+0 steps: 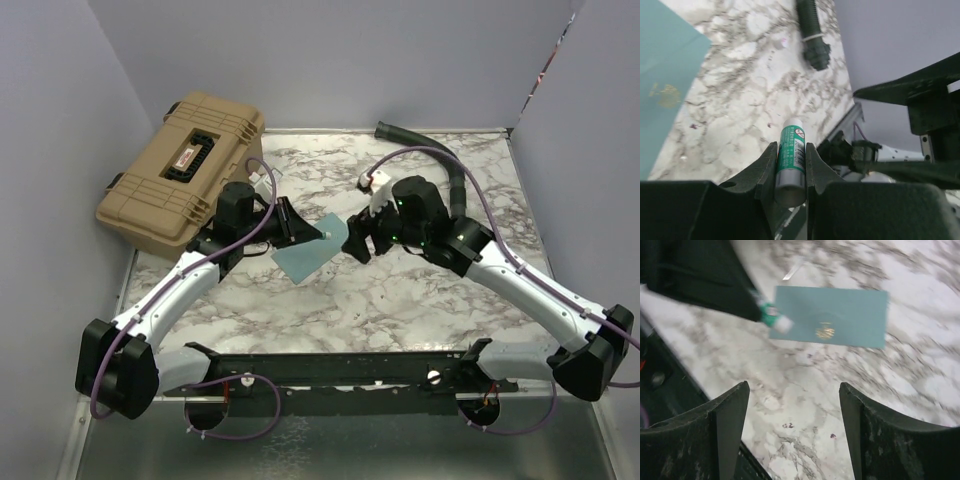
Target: Place the letter into the envelope and seal it
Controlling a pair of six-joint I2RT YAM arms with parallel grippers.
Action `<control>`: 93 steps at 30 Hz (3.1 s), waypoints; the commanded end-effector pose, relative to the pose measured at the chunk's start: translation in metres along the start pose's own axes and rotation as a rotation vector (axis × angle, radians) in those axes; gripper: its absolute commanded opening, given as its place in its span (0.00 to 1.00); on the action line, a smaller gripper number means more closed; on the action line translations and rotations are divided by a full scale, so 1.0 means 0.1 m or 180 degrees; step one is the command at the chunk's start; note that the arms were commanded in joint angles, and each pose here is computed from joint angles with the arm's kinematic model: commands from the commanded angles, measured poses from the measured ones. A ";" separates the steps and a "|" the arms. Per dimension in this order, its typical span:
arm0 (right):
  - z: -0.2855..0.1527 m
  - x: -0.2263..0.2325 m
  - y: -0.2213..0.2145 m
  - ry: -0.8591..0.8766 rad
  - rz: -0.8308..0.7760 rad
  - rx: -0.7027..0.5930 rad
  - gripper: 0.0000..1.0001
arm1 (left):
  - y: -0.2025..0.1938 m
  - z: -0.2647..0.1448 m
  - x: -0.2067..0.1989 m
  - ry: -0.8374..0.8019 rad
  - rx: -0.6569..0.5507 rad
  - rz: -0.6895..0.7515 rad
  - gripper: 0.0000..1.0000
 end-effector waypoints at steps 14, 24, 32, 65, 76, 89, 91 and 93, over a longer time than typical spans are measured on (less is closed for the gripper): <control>-0.01 -1.48 -1.44 -0.2868 0.2348 0.0732 0.70 | -0.14 -0.03 0.39 0.0533 -0.0191 0.0072 0.00; 0.32 -1.80 -1.57 -0.2969 0.2412 0.0885 0.59 | -0.07 -0.10 0.16 0.0287 -0.0226 0.0084 0.00; 0.48 -2.00 -1.60 -0.3007 0.2332 0.0952 0.47 | -0.08 -0.10 0.13 0.0234 -0.0191 0.0036 0.00; 0.46 -2.03 -1.53 -0.2752 0.2521 0.0938 0.06 | -0.08 -0.13 0.08 0.0179 -0.0197 0.0063 0.00; 0.02 -1.34 -0.34 -0.0885 0.2421 -0.0516 0.06 | 0.19 -0.11 -0.24 -0.0175 -0.0415 0.0037 0.00; -0.30 -0.41 0.31 0.1462 0.2556 -0.1365 0.04 | 0.50 -0.10 -0.78 -0.1047 -0.0447 -0.0263 0.00; -0.33 -0.36 0.35 0.1566 0.2527 -0.1389 0.04 | 0.50 -0.11 -0.80 -0.1068 -0.0458 -0.0249 0.00; -0.36 -0.32 0.39 0.1655 0.2484 -0.1436 0.04 | 0.49 -0.11 -0.80 -0.1067 -0.0461 -0.0237 0.00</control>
Point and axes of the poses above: each gripper's point midway between its finger pads, its own z axis out along the fingers, its own x axis along the line the jaws close on, y = z × x, the point moved 7 cm from there along -z, back along the fingers
